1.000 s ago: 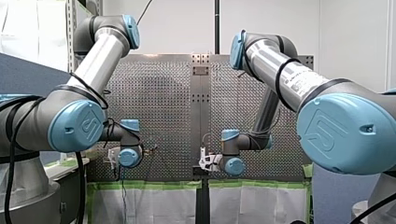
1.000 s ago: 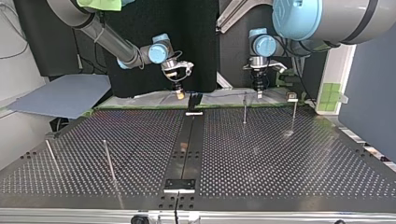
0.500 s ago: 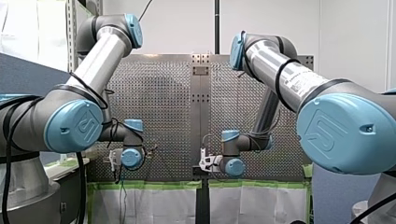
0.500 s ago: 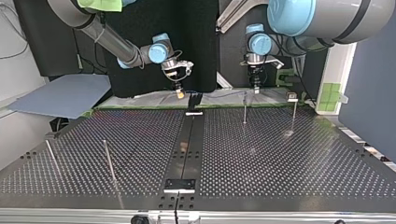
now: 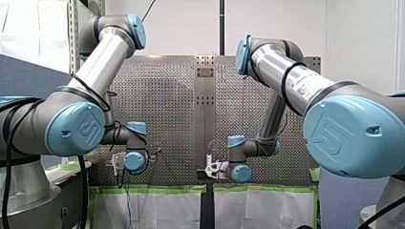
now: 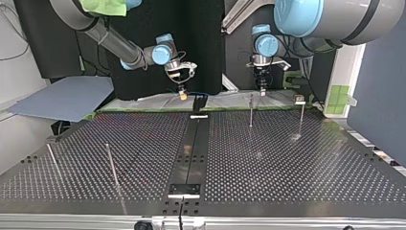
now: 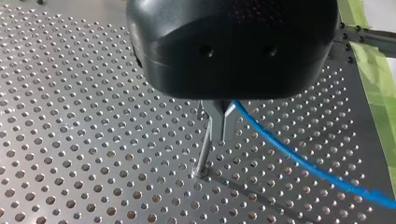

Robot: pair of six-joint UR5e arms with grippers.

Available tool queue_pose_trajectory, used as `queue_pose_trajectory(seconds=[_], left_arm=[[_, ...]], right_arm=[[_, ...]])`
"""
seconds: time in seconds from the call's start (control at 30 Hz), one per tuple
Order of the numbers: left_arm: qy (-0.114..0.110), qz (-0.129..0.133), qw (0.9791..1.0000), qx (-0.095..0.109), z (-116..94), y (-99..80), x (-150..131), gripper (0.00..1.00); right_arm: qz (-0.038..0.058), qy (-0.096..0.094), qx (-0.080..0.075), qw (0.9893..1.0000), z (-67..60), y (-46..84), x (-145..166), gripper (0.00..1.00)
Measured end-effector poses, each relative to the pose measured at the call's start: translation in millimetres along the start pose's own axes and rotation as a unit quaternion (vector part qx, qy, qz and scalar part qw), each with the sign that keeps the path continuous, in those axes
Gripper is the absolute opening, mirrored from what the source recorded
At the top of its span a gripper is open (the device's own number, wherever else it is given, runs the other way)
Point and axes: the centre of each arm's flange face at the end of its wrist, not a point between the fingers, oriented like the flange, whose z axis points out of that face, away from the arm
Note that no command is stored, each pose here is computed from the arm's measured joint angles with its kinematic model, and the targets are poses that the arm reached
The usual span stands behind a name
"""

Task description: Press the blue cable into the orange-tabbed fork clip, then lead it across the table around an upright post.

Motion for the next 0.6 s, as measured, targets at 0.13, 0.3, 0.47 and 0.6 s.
queue_pose_trajectory(seconds=[0.13, 0.3, 0.47, 0.6], left_arm=[[0.000, -0.001, 1.0000, 0.004, 0, -0.2, 0, 0.00], [0.000, -0.008, 0.9999, 0.007, 2, 1.0, 2, 0.00], [0.011, -0.012, 0.9999, 0.006, 0, 5.8, 16, 0.00], [0.016, -0.019, 0.9997, 0.008, -1, 9.3, 28, 0.00]], right_arm=[[0.0008, -0.010, -0.004, 0.9999, -1.0, 3.9, -10, 0.00], [0.0013, -0.012, -0.007, 0.9999, 3.0, 6.9, -9, 0.00], [0.0016, -0.016, -0.008, 0.9998, 6.8, 8.0, -6, 0.00], [0.0018, -0.018, -0.009, 0.9998, 8.1, 8.8, -5, 0.00]])
